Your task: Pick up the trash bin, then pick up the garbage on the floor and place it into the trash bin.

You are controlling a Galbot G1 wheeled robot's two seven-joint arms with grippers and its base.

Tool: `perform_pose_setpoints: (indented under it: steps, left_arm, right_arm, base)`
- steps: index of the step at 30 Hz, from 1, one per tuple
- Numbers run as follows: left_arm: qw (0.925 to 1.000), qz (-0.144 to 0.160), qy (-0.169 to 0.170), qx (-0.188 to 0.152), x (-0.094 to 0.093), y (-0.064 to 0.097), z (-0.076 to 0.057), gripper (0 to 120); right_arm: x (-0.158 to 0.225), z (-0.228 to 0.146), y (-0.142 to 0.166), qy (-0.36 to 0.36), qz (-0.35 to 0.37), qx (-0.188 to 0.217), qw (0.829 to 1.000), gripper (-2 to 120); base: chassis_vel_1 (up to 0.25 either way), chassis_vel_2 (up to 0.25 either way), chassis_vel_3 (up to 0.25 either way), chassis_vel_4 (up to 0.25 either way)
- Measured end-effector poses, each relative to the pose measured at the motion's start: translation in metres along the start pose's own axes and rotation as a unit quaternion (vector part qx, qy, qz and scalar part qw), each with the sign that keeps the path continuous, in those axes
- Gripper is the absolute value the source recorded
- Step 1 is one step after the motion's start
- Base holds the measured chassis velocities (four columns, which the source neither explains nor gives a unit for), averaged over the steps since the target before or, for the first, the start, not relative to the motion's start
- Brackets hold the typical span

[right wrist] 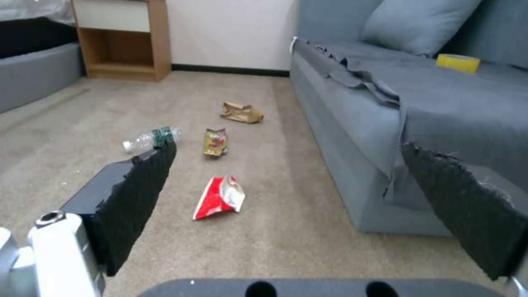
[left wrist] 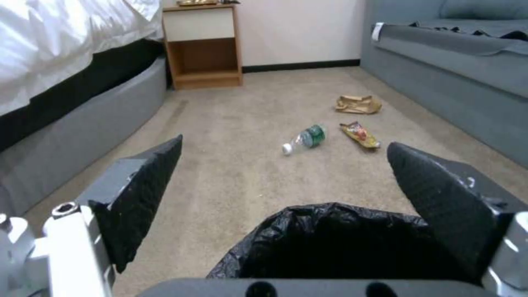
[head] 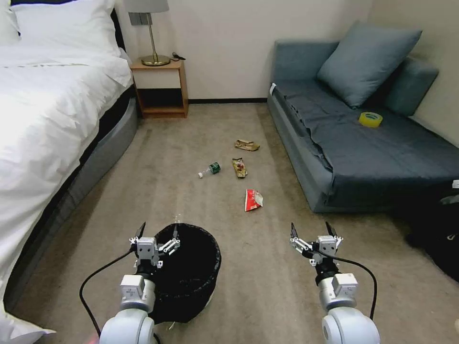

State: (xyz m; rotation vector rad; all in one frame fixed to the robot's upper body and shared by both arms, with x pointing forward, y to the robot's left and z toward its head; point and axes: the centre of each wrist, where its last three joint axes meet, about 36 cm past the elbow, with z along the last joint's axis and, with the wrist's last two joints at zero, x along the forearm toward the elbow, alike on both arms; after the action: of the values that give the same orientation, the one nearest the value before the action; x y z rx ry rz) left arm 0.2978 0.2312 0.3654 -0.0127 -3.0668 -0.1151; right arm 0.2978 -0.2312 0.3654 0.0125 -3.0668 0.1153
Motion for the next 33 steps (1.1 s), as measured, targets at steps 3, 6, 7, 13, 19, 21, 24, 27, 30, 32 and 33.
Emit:
perform_pose_setpoints:
  steps: [3, 6, 7, 13, 19, 21, 24, 27, 30, 32, 33]
  left_arm:
    - [1.0000, 0.000, 0.000, 0.000, 0.0000, 0.0000, 0.0000, 100]
    - [1.0000, 0.000, 0.000, 0.000, 0.0000, 0.0000, 0.0000, 100]
    - [1.0000, 0.000, 0.000, 0.000, 0.0000, 0.0000, 0.0000, 100]
    - [1.0000, 0.000, 0.000, 0.000, 0.0000, 0.0000, 0.0000, 100]
    - [1.0000, 0.000, 0.000, 0.000, 0.0000, 0.0000, 0.0000, 100]
    - [1.0000, 0.000, 0.000, 0.000, 0.0000, 0.0000, 0.0000, 100]
    - [1.0000, 0.000, 0.000, 0.000, 0.0000, 0.0000, 0.0000, 100]
    - [1.0000, 0.000, 0.000, 0.000, 0.0000, 0.0000, 0.0000, 100]
    - [1.0000, 0.000, 0.000, 0.000, 0.0000, 0.0000, 0.0000, 100]
    - [1.0000, 0.000, 0.000, 0.000, 0.0000, 0.0000, 0.0000, 100]
    - [1.0000, 0.000, 0.000, 0.000, 0.0000, 0.0000, 0.0000, 100]
  right_arm:
    - [0.0000, 0.0000, 0.0000, 0.000, 0.000, 0.000, 1.000, 100]
    - [0.0000, 0.0000, 0.0000, 0.000, 0.000, 0.000, 1.000, 100]
    - [0.0000, 0.0000, 0.0000, 0.000, 0.000, 0.000, 1.000, 100]
    - [0.0000, 0.0000, 0.0000, 0.000, 0.000, 0.000, 1.000, 100]
    - [0.0000, 0.0000, 0.0000, 0.000, 0.000, 0.000, 1.000, 100]
    - [0.0000, 0.0000, 0.0000, 0.000, 0.000, 0.000, 1.000, 100]
    - [0.0000, 0.0000, 0.0000, 0.000, 0.000, 0.000, 1.000, 100]
    - [0.0000, 0.0000, 0.0000, 0.000, 0.000, 0.000, 1.000, 100]
    - [0.0000, 0.0000, 0.0000, 0.000, 0.000, 0.000, 1.000, 100]
    - [0.0000, 0.0000, 0.0000, 0.000, 0.000, 0.000, 1.000, 100]
    - [0.0000, 0.0000, 0.0000, 0.000, 0.000, 0.000, 1.000, 100]
  base:
    - [0.000, 0.000, 0.000, 0.000]
    - [0.000, 0.000, 0.000, 0.000]
    - [0.000, 0.000, 0.000, 0.000]
    - [0.000, 0.000, 0.000, 0.000]
    - [0.000, 0.000, 0.000, 0.000]
    - [0.000, 0.000, 0.000, 0.000]
    - [0.000, 0.000, 0.000, 0.000]
    - [0.000, 0.000, 0.000, 0.000]
    - [0.000, 0.000, 0.000, 0.000]
    - [0.000, 0.000, 0.000, 0.000]
    - [0.000, 0.000, 0.000, 0.000]
